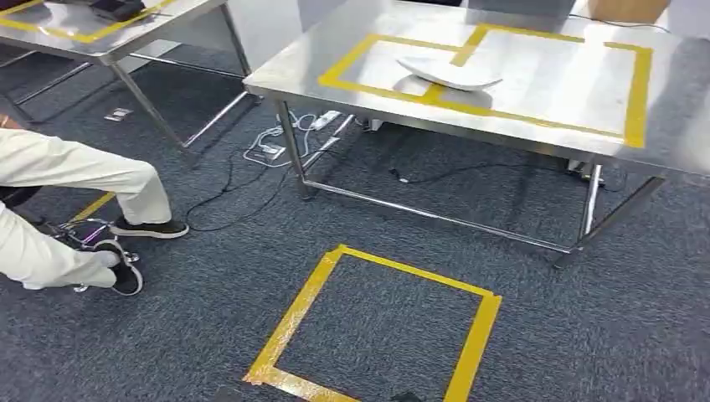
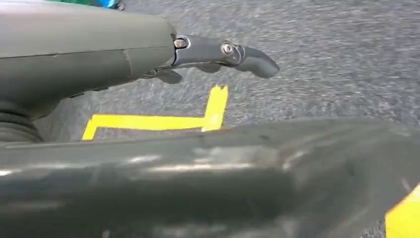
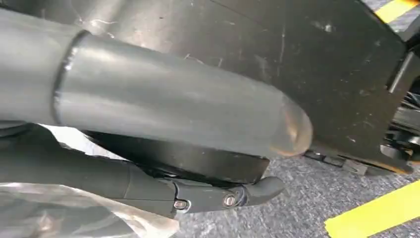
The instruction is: Take the parts from the cabinet and place them on the table.
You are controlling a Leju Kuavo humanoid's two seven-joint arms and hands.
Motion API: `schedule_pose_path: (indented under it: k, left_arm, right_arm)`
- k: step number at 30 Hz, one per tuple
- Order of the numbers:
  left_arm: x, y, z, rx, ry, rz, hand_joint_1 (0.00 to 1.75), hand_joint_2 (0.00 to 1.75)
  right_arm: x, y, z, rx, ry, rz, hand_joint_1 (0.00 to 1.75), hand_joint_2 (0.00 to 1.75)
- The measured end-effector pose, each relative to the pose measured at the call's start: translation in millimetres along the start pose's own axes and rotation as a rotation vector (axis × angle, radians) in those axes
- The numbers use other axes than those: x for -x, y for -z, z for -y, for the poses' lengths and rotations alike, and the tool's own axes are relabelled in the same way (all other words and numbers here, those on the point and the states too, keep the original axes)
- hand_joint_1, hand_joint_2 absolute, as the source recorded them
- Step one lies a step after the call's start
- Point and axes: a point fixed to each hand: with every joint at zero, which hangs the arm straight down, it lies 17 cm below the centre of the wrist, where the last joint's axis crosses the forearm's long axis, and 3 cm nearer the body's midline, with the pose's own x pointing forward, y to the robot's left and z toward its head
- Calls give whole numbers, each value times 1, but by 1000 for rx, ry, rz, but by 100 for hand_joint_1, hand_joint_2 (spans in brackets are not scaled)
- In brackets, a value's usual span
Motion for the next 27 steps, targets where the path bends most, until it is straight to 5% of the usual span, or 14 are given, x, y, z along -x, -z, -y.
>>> schedule_pose_path:
  k: [27]
  left_arm:
    - [9, -1, 3, 9, 3, -9, 0, 0]
  right_arm:
    - [-6, 0, 1, 10, -20, 34, 0, 0]
